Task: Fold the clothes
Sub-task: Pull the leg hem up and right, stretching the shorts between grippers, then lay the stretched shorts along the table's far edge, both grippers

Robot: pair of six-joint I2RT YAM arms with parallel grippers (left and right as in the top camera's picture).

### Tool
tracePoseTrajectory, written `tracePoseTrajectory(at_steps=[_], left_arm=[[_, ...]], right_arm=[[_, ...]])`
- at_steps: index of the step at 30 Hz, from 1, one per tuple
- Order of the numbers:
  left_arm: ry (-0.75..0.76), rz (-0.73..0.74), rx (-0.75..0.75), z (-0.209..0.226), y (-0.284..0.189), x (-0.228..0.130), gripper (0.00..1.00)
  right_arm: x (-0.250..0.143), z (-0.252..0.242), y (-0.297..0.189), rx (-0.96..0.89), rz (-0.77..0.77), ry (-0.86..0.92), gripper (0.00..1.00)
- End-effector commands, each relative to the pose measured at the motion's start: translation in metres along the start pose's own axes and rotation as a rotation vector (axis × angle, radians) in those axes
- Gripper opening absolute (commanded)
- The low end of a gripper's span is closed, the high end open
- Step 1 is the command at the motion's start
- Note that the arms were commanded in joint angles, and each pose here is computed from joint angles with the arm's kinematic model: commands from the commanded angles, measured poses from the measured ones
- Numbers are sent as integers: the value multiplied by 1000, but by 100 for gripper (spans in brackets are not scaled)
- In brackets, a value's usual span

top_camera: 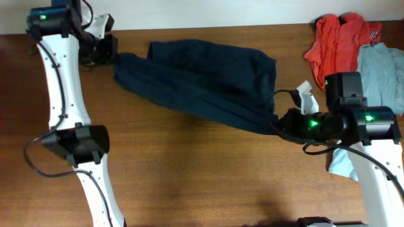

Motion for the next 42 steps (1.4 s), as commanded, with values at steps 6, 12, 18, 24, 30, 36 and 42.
tracePoseTrajectory(at_steps=[6,12,18,24,30,36,42], left_arm=[[-4,-151,262,19,-98,-6,0],[20,-175,267,2,-116,-10,0],[32,-51,264,-7,-87,-22,0],[41,47,311,-9,-72,-37,0],[8,50,324,-10,-74,-40,0],[-10,22,365,-3,-75,-34,1],[-17,-74,399,8,-69,-10,1]], right_arm=[[0,-25,-13,-134,-40,2,4],[-2,-26,-13,-136,-32,-26,4],[-6,-27,-13,-142,-13,-40,4],[-6,-27,-12,-142,-8,-64,4],[28,-25,-1,-136,-80,-175,4],[95,-25,33,-116,-186,-250,4],[140,-33,82,-86,-199,-304,4]])
Point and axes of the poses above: each gripper's point midway between its finger pads, its own y axis out along the fingers, its own z axis along the line the jaws close on, x = y × z, the point moved 2 cm from there along -y, back along the fingers, and after that the axes turned 10 degrees about y, right-handed, at the moved point
